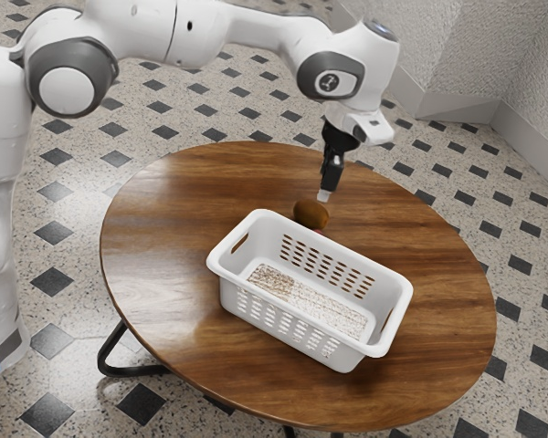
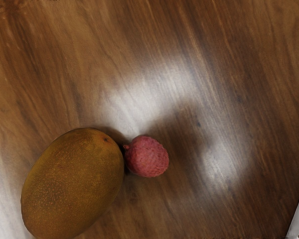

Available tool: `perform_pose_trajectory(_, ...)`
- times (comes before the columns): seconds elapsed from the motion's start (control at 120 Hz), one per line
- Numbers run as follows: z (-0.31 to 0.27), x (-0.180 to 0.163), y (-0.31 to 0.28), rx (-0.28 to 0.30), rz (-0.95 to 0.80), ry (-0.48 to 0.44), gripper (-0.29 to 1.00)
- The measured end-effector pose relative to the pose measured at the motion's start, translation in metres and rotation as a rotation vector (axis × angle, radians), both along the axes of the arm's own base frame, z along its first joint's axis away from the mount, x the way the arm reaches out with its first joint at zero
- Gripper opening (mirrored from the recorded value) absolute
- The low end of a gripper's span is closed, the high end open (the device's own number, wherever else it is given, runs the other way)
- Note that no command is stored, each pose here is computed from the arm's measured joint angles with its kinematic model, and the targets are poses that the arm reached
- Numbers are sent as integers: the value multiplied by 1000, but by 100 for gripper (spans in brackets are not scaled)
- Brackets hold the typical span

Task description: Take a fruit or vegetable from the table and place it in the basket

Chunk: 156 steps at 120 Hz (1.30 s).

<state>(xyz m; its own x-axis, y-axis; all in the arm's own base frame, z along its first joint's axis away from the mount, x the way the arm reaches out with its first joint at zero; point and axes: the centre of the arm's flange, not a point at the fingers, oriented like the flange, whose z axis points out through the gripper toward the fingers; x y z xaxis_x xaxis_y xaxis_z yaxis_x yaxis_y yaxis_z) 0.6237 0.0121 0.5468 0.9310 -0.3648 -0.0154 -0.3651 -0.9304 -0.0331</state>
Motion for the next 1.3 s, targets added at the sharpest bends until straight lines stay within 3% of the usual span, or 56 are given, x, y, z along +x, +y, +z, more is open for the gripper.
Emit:
perform_pose_trajectory(0.325,-30,-10,30,44,-184,14,70)
perform_pose_trajectory(1.3,-82,1,50,40,-474,6,70)
